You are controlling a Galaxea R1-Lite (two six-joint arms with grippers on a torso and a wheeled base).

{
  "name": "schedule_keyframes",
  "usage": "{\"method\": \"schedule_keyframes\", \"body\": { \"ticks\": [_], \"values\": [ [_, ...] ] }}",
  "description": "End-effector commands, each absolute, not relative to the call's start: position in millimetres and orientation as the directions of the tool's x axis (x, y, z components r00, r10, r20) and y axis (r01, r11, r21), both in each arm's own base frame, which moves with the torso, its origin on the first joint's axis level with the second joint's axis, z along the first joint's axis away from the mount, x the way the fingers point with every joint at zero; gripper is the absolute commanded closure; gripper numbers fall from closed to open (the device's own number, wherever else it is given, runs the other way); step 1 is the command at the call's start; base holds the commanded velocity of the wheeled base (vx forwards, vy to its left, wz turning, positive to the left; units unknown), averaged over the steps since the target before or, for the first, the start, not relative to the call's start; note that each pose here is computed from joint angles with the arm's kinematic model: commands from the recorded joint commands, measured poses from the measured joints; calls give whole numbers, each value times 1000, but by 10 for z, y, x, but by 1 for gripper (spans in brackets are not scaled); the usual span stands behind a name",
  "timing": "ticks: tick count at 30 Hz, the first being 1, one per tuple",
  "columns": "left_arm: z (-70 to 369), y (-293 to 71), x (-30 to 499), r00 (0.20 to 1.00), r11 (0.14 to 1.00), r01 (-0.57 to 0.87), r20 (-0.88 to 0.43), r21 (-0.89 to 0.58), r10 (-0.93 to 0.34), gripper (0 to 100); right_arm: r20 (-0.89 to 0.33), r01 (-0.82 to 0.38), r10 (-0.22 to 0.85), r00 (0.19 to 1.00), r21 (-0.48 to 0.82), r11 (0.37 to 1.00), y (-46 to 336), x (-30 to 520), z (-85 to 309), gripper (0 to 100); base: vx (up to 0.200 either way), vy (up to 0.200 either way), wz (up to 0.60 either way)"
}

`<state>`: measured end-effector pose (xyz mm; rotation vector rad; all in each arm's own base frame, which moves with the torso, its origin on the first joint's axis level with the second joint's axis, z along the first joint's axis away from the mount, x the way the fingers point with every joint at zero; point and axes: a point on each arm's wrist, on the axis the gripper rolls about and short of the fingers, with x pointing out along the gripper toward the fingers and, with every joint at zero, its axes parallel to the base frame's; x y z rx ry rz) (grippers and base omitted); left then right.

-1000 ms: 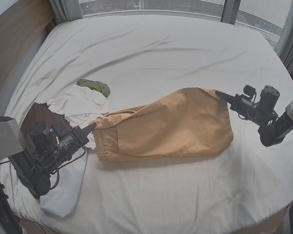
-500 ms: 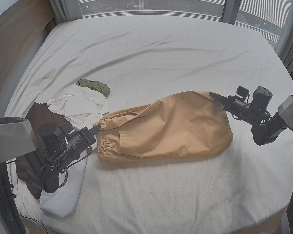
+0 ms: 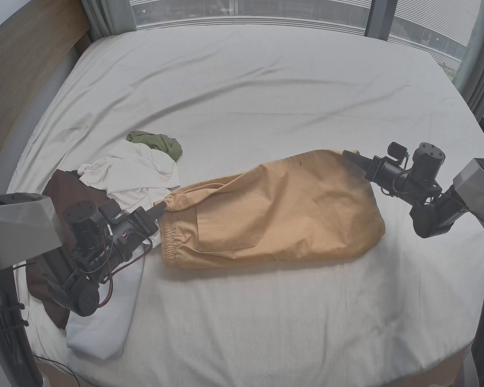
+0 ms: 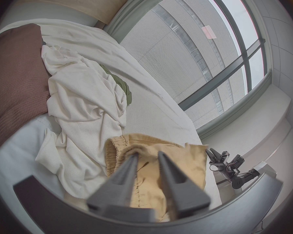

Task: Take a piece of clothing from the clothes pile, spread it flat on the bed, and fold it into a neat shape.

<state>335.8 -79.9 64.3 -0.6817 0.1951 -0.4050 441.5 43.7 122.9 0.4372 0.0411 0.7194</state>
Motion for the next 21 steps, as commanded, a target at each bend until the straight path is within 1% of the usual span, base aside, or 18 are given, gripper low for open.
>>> {"method": "schedule_keyframes", "body": {
  "ticks": [1,2,4,5,10,11,12,13,14,15,17,18,19,20,21],
  "values": [
    [686,-796,3401,909,704,309,-19,-640,-416,0,127,-622,630,766,395,676,473,4477,1204,0,0,0,0],
    [730,-775,3452,929,717,288,5,-635,-370,0,127,-620,628,768,396,678,469,4443,1212,0,0,0,0],
    [757,-769,3468,936,721,282,17,-634,-351,0,125,-619,628,768,396,679,468,4421,1210,0,0,0,0],
    [808,-760,3499,949,726,265,40,-634,-312,0,128,-621,628,768,388,681,460,4318,1271,0,0,0,0],
    [957,-778,3400,945,711,288,69,-641,-320,0,107,-612,620,778,353,707,406,3942,1357,0,0,0,0],
    [957,-778,3400,945,711,288,69,-641,-320,0,107,-612,620,778,353,707,406,3942,1357,0,0,0,0],
    [1073,-813,3264,935,688,313,85,-655,-345,0,95,-605,617,781,359,710,379,3723,1365,0,0,0,0],
    [1073,-813,3264,935,688,313,85,-655,-345,0,95,-605,617,781,359,710,379,3723,1365,0,0,0,0],
    [1132,-840,3187,923,670,337,93,-662,-373,0,82,-595,613,786,368,714,354,3603,1359,0,0,0,0],
    [1187,-848,3069,897,647,380,93,-661,-432,0,43,-575,610,791,395,717,332,3424,1326,0,0,0,0],
    [1204,-838,2906,858,621,424,74,-659,-508,0,6,-551,604,797,419,722,292,3263,1280,0,0,0,0],
    [1214,-826,2827,838,608,445,66,-658,-542,0,-14,-539,603,798,432,723,284,3207,1238,0,0,0,0],
    [1207,-824,2815,835,606,446,61,-659,-547,0,-16,-538,603,798,433,723,284,3198,1234,0,0,0,0],
    [1220,-794,2671,791,579,485,47,-655,-610,0,-59,-515,603,796,459,724,275,3111,1132,0,0,0,0],
    [1229,-773,2607,769,569,506,42,-648,-638,0,-80,-501,600,796,469,727,269,3090,1083,0,0,0,0]
  ]
}}
